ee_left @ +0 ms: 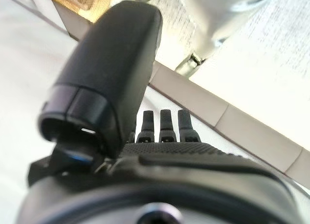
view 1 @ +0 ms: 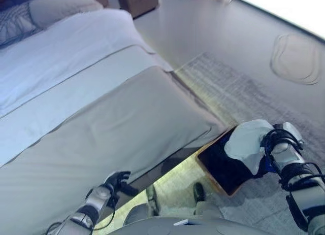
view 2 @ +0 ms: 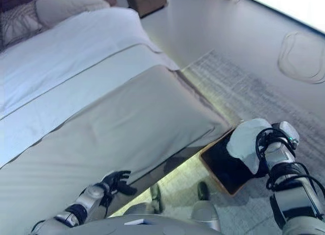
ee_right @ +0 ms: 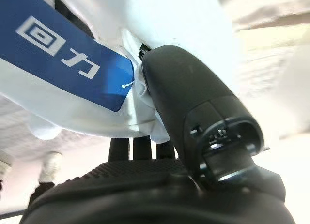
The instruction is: Pick up the clothes from the bed and place them into the basket
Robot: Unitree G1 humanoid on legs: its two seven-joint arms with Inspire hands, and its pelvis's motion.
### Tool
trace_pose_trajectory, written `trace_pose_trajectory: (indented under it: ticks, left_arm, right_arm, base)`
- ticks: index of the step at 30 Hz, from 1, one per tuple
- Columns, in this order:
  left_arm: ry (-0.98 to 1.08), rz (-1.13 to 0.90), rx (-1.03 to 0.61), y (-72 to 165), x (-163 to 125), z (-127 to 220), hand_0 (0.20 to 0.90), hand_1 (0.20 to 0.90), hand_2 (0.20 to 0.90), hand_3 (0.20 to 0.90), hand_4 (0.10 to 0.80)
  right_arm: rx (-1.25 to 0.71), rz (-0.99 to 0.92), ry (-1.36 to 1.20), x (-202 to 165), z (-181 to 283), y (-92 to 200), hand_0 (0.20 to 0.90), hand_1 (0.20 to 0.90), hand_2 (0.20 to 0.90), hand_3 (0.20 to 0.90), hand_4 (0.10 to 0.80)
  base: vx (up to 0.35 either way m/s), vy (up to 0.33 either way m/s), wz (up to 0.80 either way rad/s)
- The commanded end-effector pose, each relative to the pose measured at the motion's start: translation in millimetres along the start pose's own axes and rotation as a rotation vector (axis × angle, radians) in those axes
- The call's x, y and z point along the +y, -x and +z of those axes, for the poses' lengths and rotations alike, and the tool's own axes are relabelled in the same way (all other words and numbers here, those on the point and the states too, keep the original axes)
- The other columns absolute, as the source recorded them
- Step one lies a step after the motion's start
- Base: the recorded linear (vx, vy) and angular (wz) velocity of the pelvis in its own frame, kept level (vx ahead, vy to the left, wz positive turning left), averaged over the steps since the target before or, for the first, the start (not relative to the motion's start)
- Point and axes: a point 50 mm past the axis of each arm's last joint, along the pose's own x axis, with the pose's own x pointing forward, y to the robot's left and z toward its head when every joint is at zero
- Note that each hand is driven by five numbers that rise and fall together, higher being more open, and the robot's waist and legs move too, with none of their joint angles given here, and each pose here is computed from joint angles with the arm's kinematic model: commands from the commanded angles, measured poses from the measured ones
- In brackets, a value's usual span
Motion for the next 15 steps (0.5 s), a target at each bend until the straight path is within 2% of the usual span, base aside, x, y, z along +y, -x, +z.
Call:
trace_pose_trajectory:
  ticks: [1, 5, 6, 7, 15]
  left_arm:
    - [-0.039, 0.081, -0.081, 0, 33, 29, 0.9, 0.9, 0.9, 0.9, 0.8]
    - [-0.04, 0.073, -0.107, 1, 35, 33, 0.9, 0.9, 0.9, 0.9, 0.8]
    - [-0.038, 0.072, -0.113, 1, 36, 34, 0.9, 0.9, 0.9, 0.9, 0.8]
    - [-0.034, 0.072, -0.119, 1, 37, 35, 0.9, 0.9, 0.9, 0.9, 0.8]
    - [-0.037, 0.058, -0.139, 2, 40, 39, 0.9, 0.9, 0.9, 0.9, 0.8]
  right_arm:
    - [-0.076, -0.172, -0.068, -43, 43, -7, 0.3, 0.3, 0.3, 0.2, 0.1]
    - [-0.033, -0.182, -0.074, -49, 35, -9, 0.3, 0.3, 0.3, 0.2, 0.1]
    - [-0.027, -0.187, -0.076, -51, 35, -9, 0.538, 0.538, 0.538, 0.477, 0.377]
    - [-0.014, -0.191, -0.076, -52, 34, -9, 0.9, 0.9, 0.9, 0.9, 0.8]
    - [0.118, -0.061, 0.018, -34, 6, -11, 0.9, 0.9, 0.9, 0.9, 0.8]
  base:
    - [-0.049, -0.032, 0.2]
    - [-0.041, -0.022, 0.14]
    - [-0.059, 0.001, 0.04]
    - [-0.034, 0.009, 0.01]
    - [0.01, -0.012, 0.03]
